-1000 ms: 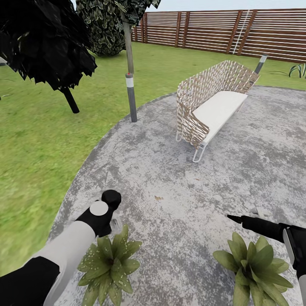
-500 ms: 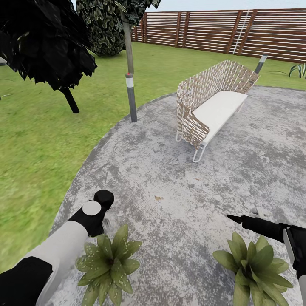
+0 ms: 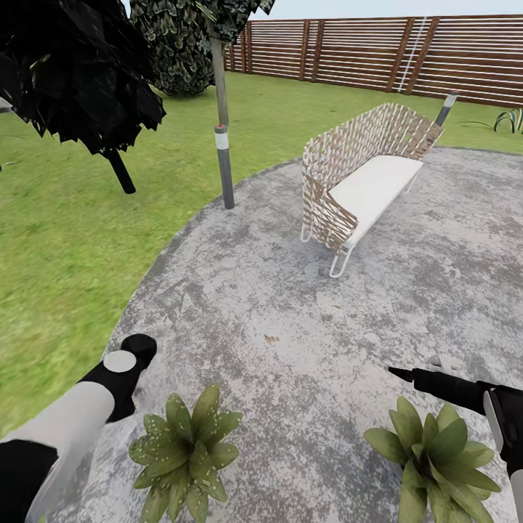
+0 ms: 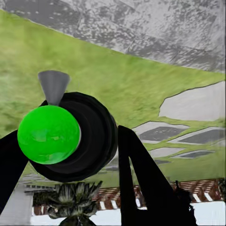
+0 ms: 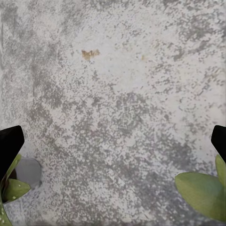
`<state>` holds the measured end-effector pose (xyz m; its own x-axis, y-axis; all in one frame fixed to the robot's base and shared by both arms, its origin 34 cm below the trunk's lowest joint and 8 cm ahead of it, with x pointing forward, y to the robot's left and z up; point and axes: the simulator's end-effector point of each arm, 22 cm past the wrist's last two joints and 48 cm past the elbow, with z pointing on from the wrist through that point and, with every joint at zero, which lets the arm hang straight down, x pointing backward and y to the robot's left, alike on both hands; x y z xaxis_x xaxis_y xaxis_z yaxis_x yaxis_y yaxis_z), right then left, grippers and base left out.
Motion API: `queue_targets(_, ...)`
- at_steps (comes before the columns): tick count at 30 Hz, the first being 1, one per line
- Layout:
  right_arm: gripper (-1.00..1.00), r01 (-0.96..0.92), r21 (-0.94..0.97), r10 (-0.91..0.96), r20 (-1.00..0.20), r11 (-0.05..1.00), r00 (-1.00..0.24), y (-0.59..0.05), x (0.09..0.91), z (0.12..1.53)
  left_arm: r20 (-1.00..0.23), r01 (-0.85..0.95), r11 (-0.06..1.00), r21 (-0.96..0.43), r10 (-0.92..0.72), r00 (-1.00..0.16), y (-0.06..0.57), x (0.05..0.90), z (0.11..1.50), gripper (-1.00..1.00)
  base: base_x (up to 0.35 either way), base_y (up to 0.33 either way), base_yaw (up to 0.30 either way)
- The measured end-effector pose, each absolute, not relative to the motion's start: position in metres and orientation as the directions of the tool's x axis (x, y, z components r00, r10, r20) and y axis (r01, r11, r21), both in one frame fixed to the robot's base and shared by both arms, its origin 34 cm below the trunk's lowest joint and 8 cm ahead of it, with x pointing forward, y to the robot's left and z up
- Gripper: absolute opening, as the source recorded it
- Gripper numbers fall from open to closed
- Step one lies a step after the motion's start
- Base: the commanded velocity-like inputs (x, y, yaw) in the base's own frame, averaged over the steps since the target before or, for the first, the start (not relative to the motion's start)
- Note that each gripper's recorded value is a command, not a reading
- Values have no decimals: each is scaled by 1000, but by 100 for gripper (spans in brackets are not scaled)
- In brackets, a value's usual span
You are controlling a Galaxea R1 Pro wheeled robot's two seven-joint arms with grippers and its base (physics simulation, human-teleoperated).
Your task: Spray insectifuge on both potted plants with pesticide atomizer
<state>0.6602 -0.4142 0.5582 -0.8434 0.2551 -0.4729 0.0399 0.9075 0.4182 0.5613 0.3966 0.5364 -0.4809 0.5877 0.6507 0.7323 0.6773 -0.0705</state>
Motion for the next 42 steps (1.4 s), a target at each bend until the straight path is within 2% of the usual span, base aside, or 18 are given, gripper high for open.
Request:
queue_targets(2,100,40,418,255,-473,907,-843,-414,660,558,663,670,739,-73,538,-521,422,547,538,-100,0,0,0)
queue_targets(7,100,40,418,255,-473,908,-843,-414,660,558,667,629,773,-83,512,-541,434,535,537,-100,0,0,0)
queue_targets(15,100,40,418,255,-473,907,-843,-414,660,558,648,459,848,-264,508,-568,396,484,516,-100,0,0,0)
queue_targets(18,100,40,418,255,-473,908,-843,-414,660,558,663,428,856,-289,502,-556,394,470,514,-100,-23,0,0)
queue_targets(34,100,50,430,266,-459,901,-848,-410,659,557,656,427,855,-294,506,-560,389,471,513,-100,-311,63,0)
queue_targets(42,100,44,437,270,-469,898,-841,-409,662,561,586,485,836,-258,534,-609,379,509,517,-100,-174,123,0)
